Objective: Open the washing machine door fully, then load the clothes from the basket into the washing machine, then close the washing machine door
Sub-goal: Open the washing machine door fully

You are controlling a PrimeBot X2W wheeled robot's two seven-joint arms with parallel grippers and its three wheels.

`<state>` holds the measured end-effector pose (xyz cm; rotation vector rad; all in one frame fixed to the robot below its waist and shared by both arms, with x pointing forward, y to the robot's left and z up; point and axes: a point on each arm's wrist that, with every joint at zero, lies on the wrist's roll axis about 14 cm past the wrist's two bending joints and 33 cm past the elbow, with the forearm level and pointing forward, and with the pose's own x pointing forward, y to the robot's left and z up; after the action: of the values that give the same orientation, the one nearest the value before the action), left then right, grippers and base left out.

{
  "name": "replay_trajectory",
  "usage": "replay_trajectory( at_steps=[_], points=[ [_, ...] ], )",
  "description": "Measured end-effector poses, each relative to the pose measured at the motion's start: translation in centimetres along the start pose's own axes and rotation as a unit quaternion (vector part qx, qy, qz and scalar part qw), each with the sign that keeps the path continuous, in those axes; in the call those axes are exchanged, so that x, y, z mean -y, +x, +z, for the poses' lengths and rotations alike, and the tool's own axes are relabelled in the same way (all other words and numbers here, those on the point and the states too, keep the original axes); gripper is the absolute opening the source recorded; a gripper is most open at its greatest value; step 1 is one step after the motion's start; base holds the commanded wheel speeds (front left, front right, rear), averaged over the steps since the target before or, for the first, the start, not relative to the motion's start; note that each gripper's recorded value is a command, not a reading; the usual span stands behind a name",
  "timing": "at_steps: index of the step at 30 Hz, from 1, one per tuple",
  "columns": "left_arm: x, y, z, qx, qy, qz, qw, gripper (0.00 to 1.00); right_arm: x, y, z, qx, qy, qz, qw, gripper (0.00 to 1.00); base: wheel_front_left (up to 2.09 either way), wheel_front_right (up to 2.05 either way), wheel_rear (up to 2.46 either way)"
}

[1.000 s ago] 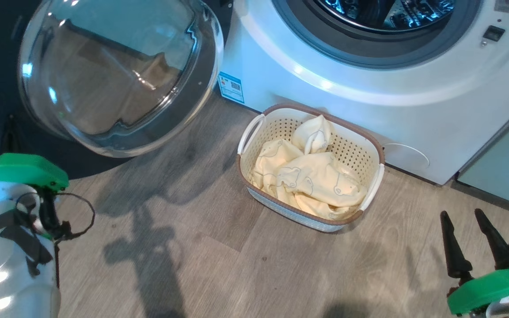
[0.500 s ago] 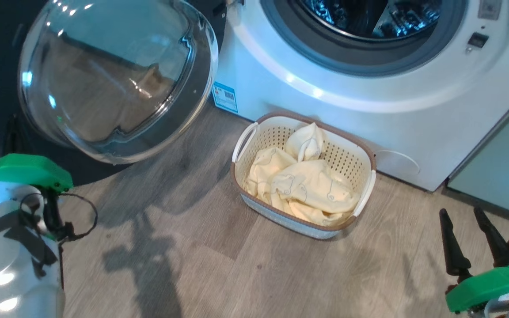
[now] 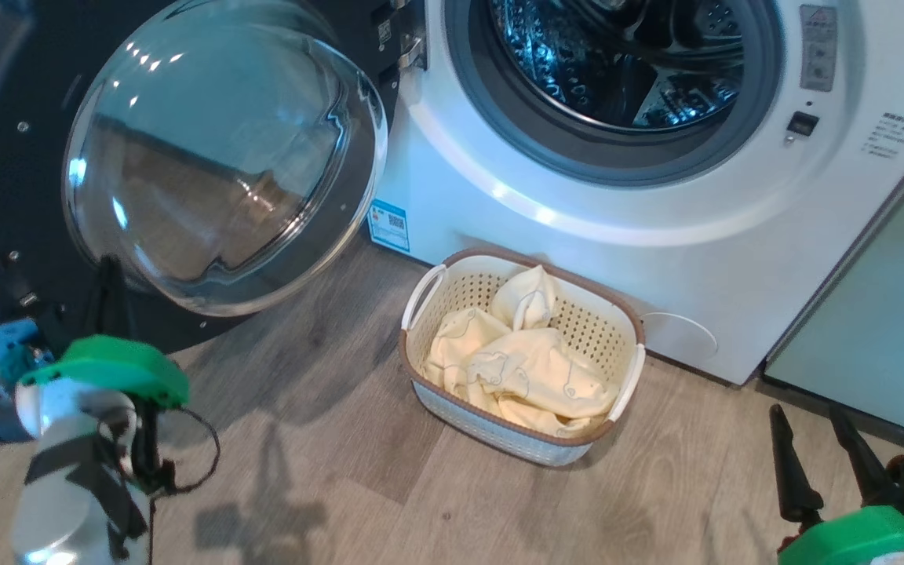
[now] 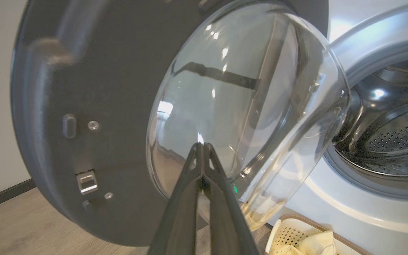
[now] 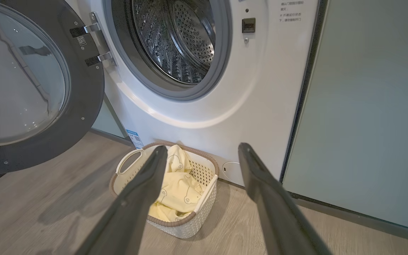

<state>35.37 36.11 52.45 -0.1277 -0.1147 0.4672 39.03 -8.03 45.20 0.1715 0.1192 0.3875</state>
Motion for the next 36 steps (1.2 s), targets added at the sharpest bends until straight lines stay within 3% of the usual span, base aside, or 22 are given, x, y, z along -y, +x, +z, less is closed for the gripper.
replay_trajectory(
  at_steps=[2, 5, 6, 9, 10, 11, 12, 36],
  points=[
    [0.6, -0.4, -0.4, -0.005, 0.001, -0.012, 1.000, 0.13, 0.0, -0.2, 0.4, 0.006, 0.001, -0.003, 1.000, 1.00, 0.00, 0.00, 0.00],
    [1.4, -1.0, -1.1, -0.014, 0.004, -0.028, 1.000, 0.22, 0.2, -0.6, 0.7, 0.012, 0.003, -0.010, 1.000, 1.00, 0.00, 0.00, 0.00],
    [1.7, -1.1, -1.3, -0.016, 0.004, -0.032, 0.999, 0.32, 0.3, -0.7, 0.8, 0.014, 0.003, -0.013, 1.000, 1.00, 0.00, 0.00, 0.00],
    [2.9, -1.5, -1.9, -0.023, 0.006, -0.054, 0.998, 0.47, 0.9, -1.4, 0.9, 0.016, 0.004, -0.024, 1.000, 1.00, 0.00, 0.00, 0.00],
    [3.4, -1.7, -2.1, -0.026, 0.007, -0.062, 0.998, 0.76, 1.1, -1.7, 0.8, 0.015, 0.004, -0.029, 0.999, 1.00, 0.00, 0.00, 0.00],
    [3.8, -1.9, -2.4, -0.028, 0.006, -0.068, 0.997, 0.94, 1.3, -2.1, 0.7, 0.013, 0.005, -0.034, 0.999, 1.00, 0.00, 0.00, 0.00],
    [4.3, -2.1, -2.7, -0.032, 0.005, -0.075, 0.997, 1.00, 1.5, -2.4, 0.5, 0.012, 0.005, -0.038, 0.999, 1.00, 0.00, 0.00, 0.00],
    [15.1, -1.7, -4.7, -0.055, -0.006, -0.216, 0.975, 1.00, 7.3, -9.5, 2.3, 0.054, 0.009, -0.160, 0.986, 1.00, 0.00, 0.00, 0.00]
  ],
)
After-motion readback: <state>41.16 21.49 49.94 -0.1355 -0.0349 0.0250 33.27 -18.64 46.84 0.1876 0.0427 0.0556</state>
